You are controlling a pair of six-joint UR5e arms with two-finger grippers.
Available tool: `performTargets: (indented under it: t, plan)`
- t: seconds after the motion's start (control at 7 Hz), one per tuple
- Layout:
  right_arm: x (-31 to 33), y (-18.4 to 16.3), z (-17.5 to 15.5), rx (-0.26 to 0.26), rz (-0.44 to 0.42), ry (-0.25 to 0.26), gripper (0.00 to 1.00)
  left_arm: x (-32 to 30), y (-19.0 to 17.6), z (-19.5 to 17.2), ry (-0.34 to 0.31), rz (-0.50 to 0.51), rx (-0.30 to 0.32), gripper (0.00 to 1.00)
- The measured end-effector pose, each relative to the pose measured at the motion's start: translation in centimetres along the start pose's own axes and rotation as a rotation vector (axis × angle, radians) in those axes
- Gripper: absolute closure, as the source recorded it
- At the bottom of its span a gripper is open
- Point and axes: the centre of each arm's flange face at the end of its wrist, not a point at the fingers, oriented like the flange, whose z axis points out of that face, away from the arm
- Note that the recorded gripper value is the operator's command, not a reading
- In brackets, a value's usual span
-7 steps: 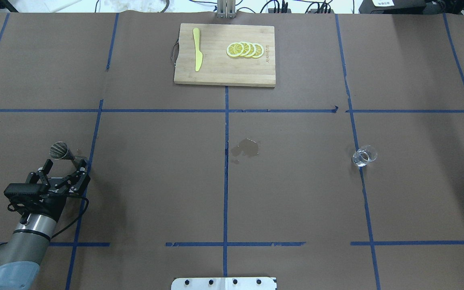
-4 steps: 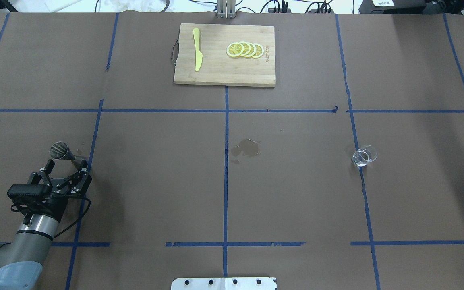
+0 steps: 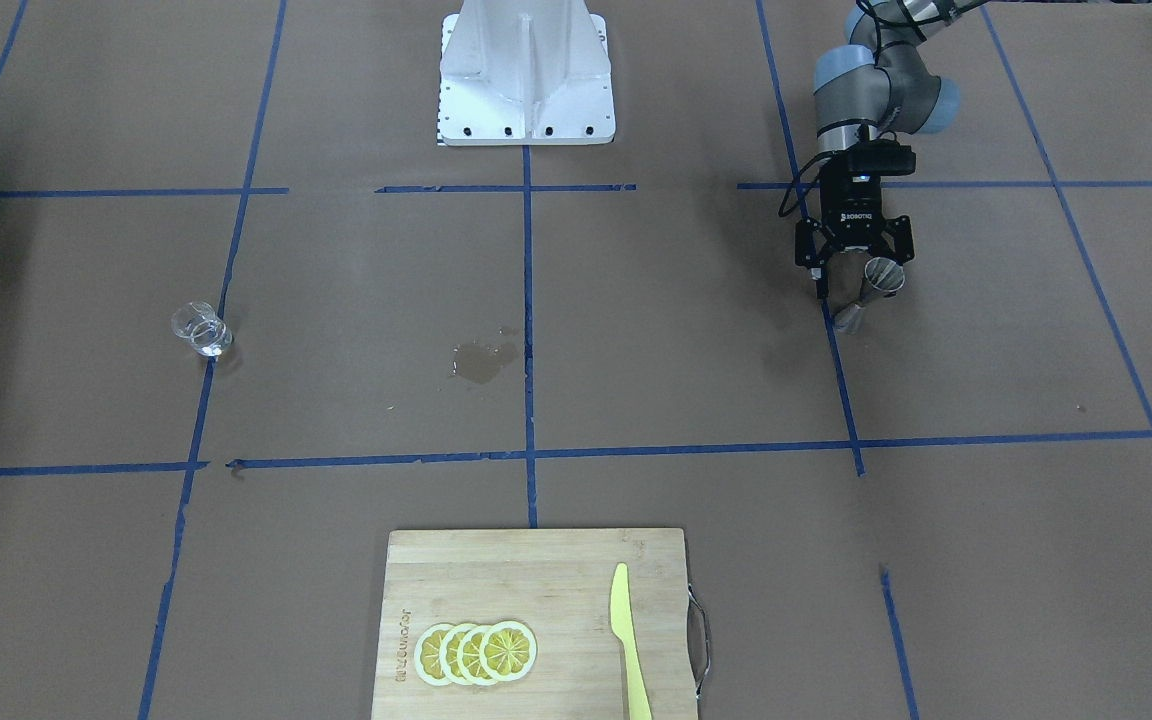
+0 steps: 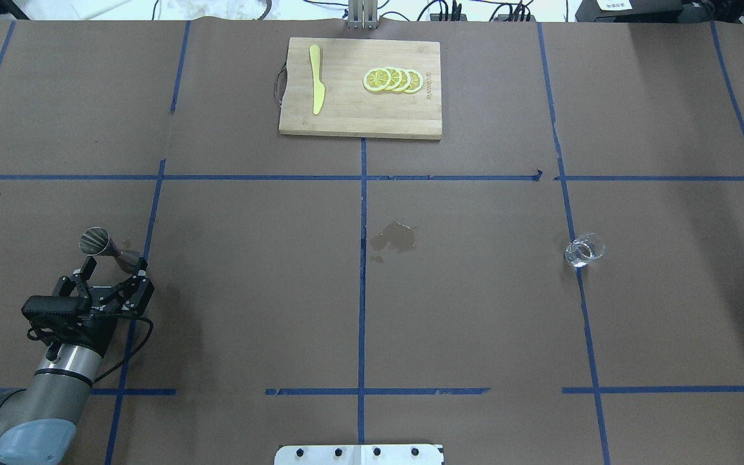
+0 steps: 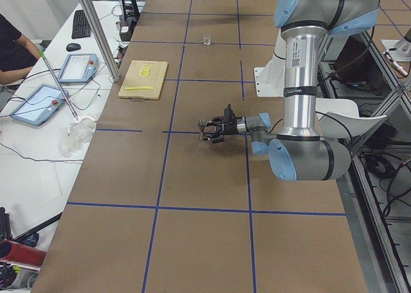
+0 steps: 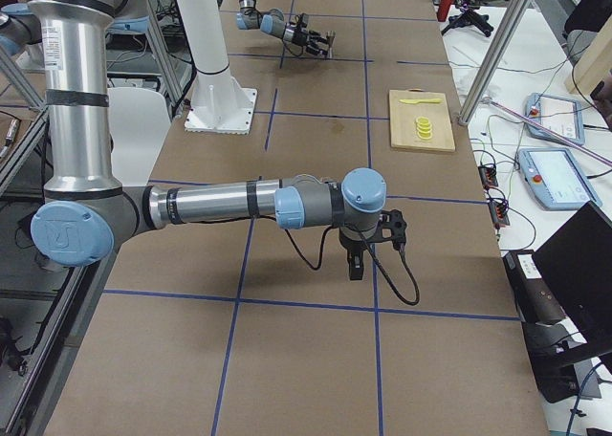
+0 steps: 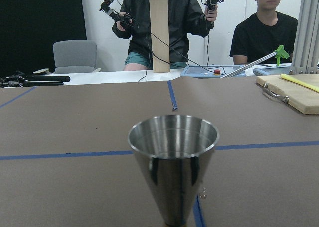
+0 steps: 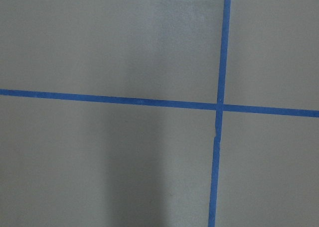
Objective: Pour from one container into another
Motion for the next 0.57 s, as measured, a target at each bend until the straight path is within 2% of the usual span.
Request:
performTargets:
  t: [0.57]
  plan:
    - [-0.03, 0.00, -0.03, 0.001, -0.001, 0.000, 0.00, -0.35, -0.92, 1.12, -0.017, 0.007, 0.019, 0.07]
